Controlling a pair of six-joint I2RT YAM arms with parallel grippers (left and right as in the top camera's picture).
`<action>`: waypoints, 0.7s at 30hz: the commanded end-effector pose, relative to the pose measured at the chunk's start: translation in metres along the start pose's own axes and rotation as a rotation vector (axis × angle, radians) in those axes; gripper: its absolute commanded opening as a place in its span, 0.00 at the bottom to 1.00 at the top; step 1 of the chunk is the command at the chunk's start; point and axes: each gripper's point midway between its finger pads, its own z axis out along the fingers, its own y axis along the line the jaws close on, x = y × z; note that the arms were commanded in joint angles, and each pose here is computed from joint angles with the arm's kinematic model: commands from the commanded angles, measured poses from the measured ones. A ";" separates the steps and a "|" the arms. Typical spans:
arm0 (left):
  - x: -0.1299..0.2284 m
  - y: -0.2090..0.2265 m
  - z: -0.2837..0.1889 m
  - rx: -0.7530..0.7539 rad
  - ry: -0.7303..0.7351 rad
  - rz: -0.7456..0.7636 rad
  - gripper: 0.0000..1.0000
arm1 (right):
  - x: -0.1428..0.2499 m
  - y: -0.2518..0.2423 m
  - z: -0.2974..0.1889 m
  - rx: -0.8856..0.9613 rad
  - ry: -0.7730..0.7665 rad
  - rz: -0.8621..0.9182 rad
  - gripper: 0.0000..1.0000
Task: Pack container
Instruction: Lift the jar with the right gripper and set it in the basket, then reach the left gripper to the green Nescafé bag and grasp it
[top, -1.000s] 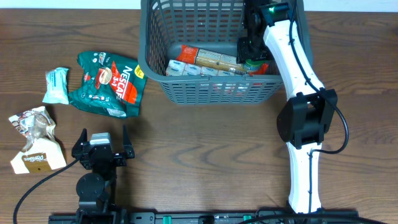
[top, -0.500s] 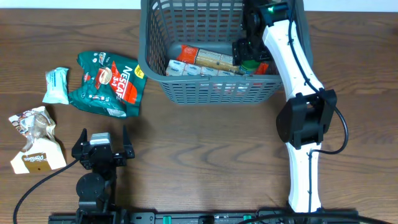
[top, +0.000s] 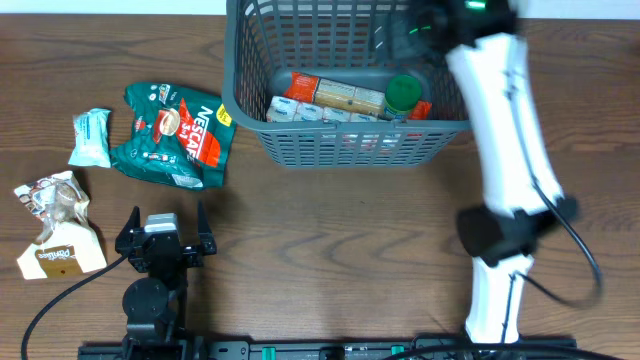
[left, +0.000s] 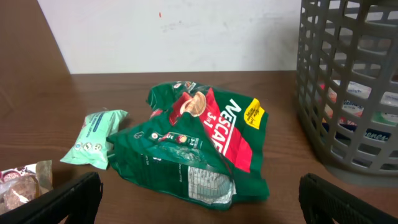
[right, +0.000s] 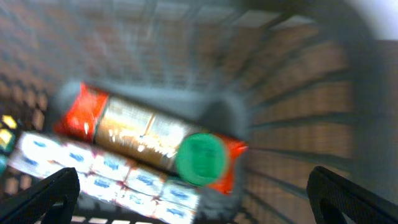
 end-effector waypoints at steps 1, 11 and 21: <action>0.015 0.001 0.002 -0.005 0.036 0.021 0.99 | -0.019 -0.065 -0.075 0.162 -0.161 0.134 0.99; 0.015 0.001 0.002 -0.005 0.036 0.021 0.99 | 0.020 -0.215 -0.150 0.435 -0.189 0.441 0.99; 0.015 0.001 0.002 -0.005 0.036 0.021 0.98 | 0.061 -0.271 -0.157 0.510 -0.106 0.636 0.99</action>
